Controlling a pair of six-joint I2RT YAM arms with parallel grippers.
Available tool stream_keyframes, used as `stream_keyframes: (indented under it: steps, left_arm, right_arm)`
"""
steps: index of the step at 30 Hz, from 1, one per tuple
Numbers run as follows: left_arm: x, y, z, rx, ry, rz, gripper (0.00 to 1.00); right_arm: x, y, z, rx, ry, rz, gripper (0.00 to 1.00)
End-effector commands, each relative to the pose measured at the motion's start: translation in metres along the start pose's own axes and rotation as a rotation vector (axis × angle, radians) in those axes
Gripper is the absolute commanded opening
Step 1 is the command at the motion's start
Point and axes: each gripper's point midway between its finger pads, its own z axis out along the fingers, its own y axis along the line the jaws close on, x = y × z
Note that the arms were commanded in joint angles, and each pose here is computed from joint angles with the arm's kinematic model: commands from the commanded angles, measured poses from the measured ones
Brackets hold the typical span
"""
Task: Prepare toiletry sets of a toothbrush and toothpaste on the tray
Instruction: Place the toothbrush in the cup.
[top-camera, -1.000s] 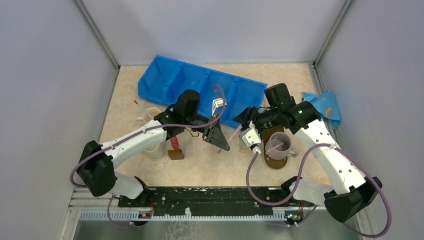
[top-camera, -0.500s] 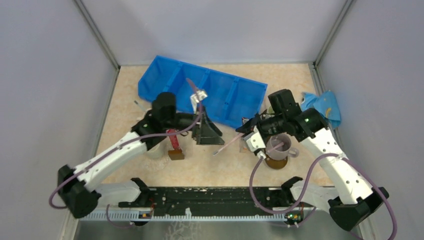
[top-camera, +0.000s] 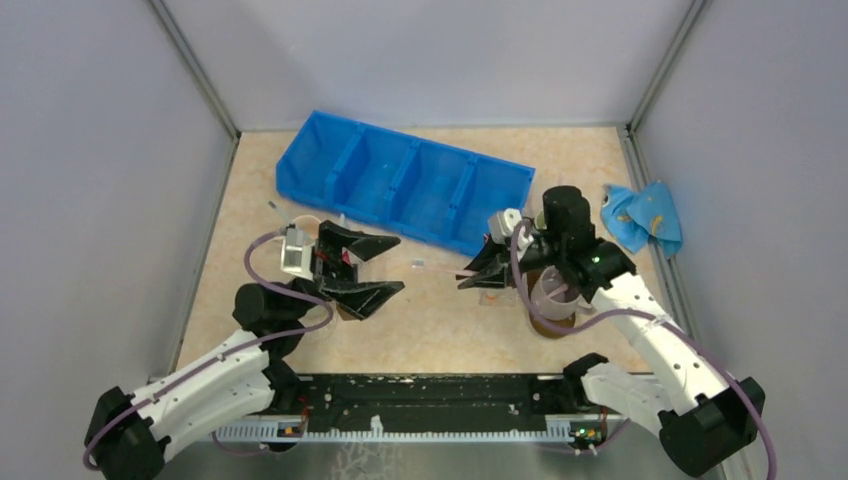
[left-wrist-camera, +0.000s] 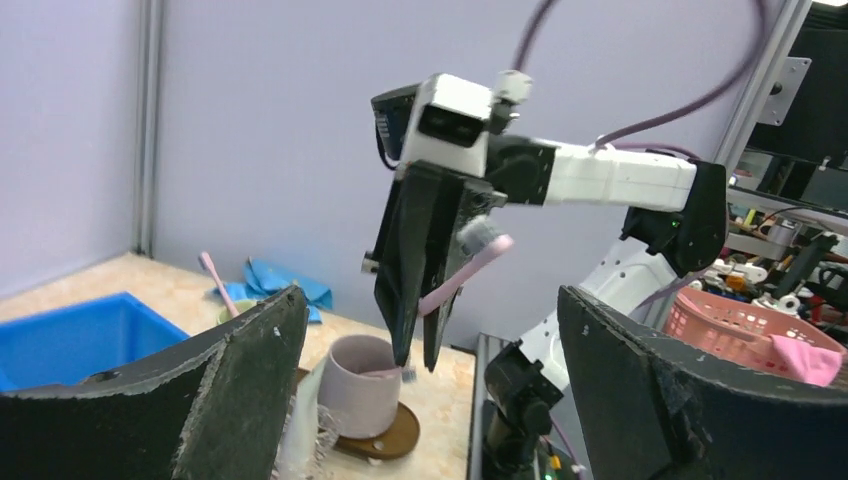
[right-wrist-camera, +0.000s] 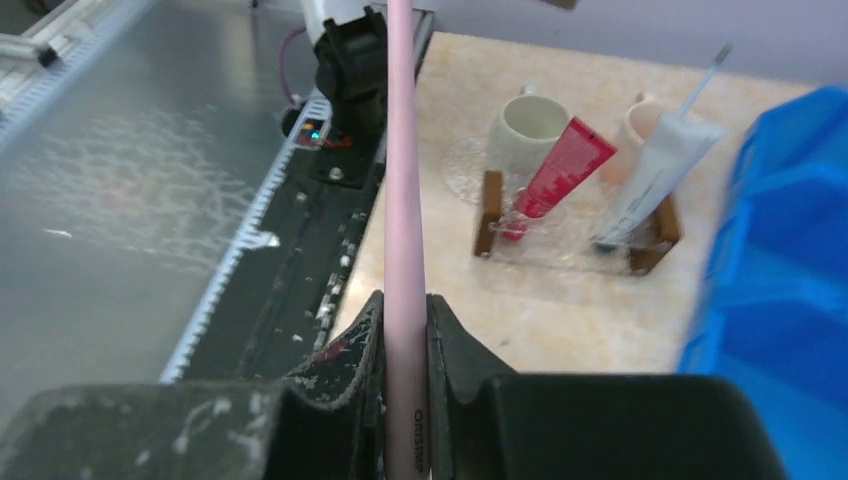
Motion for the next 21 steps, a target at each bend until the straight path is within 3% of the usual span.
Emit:
stream_keyframes:
  steps: [1, 6, 13, 20, 21]
  left_arm:
    - [-0.034, -0.022, 0.005, 0.124, -0.158, 0.118, 0.96]
    - [-0.026, -0.013, 0.015, 0.125, -0.163, 0.05, 0.86]
    - [0.001, 0.02, 0.053, 0.011, -0.064, -0.067, 0.69]
    - [0.011, 0.019, 0.069, 0.017, -0.048, -0.089, 0.31]
    - [0.012, 0.018, 0.07, 0.023, -0.045, -0.086, 0.16]
  right_arm:
    - [-0.045, -0.014, 0.003, -0.01, -0.191, 0.31, 0.0]
    - [-0.034, -0.028, 0.008, 0.056, -0.24, 0.386, 0.0]
    - [-0.026, -0.035, 0.012, 0.099, -0.229, 0.4, 0.0]
    - [-0.019, -0.035, 0.017, 0.103, -0.215, 0.402, 0.0]
    - [-0.019, -0.034, 0.018, 0.102, -0.214, 0.404, 0.0]
